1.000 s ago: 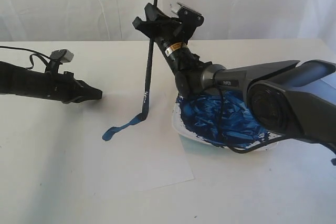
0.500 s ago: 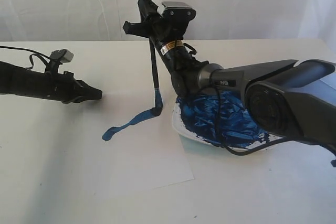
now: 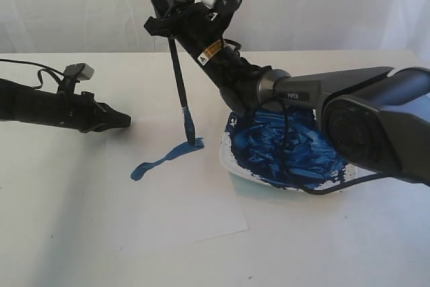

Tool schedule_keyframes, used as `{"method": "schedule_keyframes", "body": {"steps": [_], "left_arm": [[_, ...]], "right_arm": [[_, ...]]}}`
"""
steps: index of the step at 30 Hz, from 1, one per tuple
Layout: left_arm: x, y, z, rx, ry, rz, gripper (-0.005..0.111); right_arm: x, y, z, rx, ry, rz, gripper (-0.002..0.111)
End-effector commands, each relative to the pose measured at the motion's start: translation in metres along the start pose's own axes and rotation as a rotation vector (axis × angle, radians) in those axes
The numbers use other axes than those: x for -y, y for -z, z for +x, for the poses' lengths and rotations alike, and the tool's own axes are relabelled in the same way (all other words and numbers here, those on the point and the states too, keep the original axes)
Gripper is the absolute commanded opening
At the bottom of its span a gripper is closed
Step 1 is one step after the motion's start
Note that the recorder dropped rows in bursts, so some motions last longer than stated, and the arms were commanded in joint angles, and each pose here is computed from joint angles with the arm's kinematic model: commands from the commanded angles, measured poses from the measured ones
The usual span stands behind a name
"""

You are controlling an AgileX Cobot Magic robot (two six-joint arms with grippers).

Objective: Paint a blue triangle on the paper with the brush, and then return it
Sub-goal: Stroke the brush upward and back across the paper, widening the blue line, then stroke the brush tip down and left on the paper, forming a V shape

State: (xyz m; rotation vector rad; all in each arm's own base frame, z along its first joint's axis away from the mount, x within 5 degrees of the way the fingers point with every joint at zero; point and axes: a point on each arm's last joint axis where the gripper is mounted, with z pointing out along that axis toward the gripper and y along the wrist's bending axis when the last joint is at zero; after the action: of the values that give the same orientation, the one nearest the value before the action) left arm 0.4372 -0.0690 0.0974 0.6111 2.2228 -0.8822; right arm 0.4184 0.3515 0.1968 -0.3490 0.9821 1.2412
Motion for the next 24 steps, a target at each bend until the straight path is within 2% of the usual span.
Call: {"method": "schedule_keyframes", "body": {"steps": [1,7,9,17,24], "left_arm": [[-0.009,-0.004,0.018,-0.091,-0.033,-0.042,0.000],[-0.009,-0.004,0.018,-0.091,-0.035,-0.046,0.000],[-0.009,-0.004,0.018,-0.091,-0.035,-0.046,0.000],[-0.009,-0.004,0.019,-0.094,-0.064,-0.049,0.000],[-0.009,-0.004,0.019,-0.094,-0.064,-0.049,0.000]], "right_arm": [[-0.011,-0.003,-0.004,-0.045,-0.090,-0.092,0.000],[-0.023,0.000,0.007,-0.190,-0.273,-0.196,0.000],[-0.024,0.002,0.011,-0.222,-0.267,-0.216,0.000],[-0.019,0.017,0.049,-0.226,-0.483,-0.118,0.000],[-0.032,0.018,0.065,-0.227,-0.519,-0.112,0.000]]}}
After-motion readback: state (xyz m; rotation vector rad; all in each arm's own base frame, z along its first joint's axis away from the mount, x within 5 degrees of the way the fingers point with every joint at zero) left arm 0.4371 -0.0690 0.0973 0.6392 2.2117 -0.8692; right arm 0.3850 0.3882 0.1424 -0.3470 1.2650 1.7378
